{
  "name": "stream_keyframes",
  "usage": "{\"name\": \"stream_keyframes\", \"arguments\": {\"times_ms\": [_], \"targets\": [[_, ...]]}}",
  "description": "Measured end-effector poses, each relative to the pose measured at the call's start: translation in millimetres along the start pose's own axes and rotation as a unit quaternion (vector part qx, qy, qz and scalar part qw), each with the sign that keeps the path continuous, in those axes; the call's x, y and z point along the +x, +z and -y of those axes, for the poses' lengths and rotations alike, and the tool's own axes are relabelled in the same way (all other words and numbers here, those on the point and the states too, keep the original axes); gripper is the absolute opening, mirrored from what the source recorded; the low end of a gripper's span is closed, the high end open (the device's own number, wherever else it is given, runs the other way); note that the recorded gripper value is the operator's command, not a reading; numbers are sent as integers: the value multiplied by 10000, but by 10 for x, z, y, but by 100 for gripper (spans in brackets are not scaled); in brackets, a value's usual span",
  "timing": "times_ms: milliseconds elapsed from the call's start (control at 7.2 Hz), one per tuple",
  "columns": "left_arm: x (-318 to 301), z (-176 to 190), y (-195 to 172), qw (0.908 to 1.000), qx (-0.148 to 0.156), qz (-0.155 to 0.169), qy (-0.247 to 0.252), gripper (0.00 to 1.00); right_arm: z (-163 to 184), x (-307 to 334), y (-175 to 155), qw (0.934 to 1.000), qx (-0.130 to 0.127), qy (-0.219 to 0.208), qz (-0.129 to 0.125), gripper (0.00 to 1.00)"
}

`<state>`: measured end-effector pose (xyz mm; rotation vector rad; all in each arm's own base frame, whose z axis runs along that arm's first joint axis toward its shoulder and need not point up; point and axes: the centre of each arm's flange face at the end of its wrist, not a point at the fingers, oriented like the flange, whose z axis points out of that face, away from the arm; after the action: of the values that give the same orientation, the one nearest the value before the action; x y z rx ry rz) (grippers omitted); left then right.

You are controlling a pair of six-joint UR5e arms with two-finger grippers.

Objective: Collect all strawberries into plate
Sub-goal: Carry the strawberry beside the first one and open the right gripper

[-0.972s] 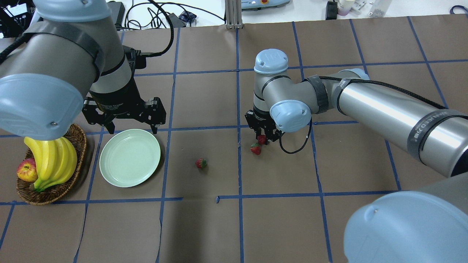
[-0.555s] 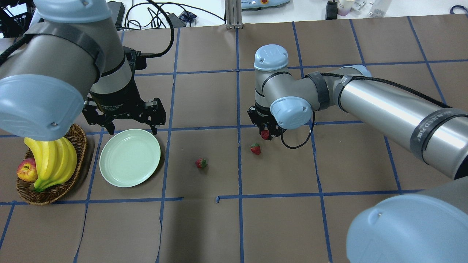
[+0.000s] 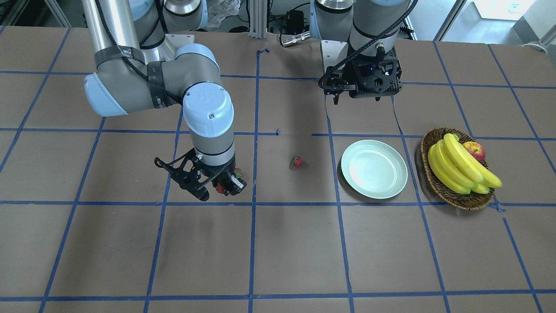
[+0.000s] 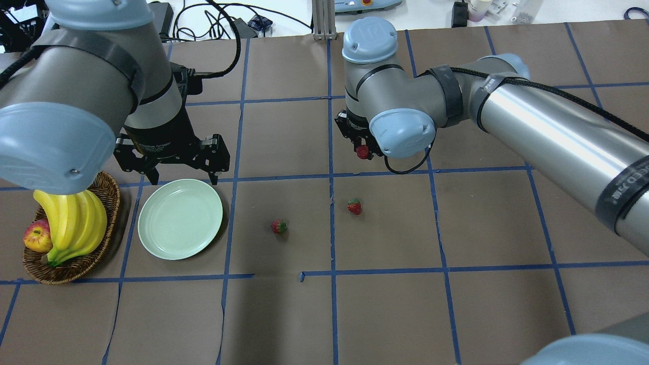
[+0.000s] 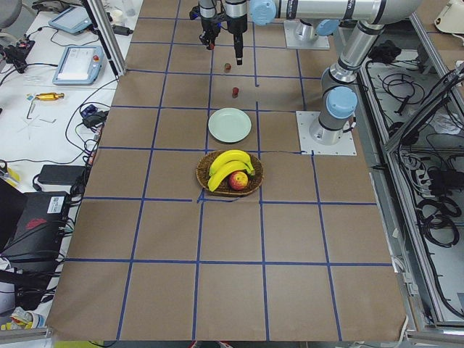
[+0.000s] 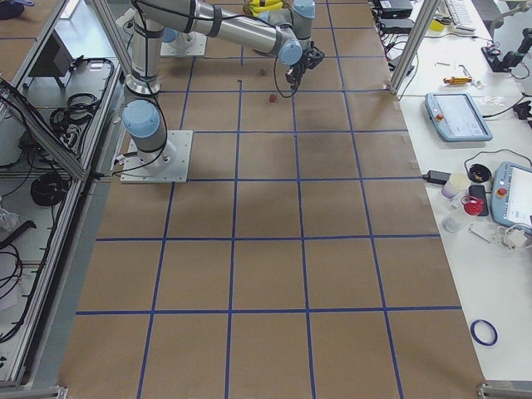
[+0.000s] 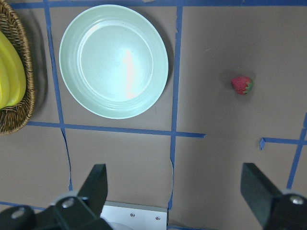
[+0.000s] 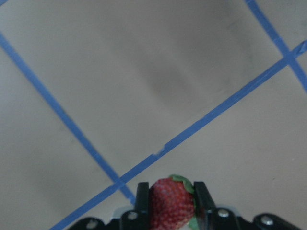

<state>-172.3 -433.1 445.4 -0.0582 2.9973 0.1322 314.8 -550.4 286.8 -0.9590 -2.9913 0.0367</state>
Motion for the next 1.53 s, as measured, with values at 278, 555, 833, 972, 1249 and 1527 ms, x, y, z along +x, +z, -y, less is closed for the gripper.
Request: {"name": "stream_keyframes", "arguments": {"times_ms": [278, 555, 833, 972, 1249, 1527], "targets": [[-10, 10, -52, 10000, 62, -56, -19, 100, -440, -377, 103, 9987, -200, -441, 176, 0], [-15, 14, -100, 9999, 113, -96, -31, 100, -832, -635, 512, 9961, -390, -793, 87, 0], [-21, 14, -128, 9998, 142, -108, -38, 100, -1009, -732, 772, 9942, -547, -923, 55, 44], [-19, 12, -132, 9998, 147, -109, -38, 100, -1045, -736, 840, 9937, -612, -935, 29, 62], [-11, 7, -129, 9998, 144, -108, -33, 100, -1084, -711, 887, 9937, -681, -892, -42, 91], [-11, 6, -125, 9998, 140, -103, -31, 100, -1108, -675, 865, 9936, -720, -860, -129, 99]]}}
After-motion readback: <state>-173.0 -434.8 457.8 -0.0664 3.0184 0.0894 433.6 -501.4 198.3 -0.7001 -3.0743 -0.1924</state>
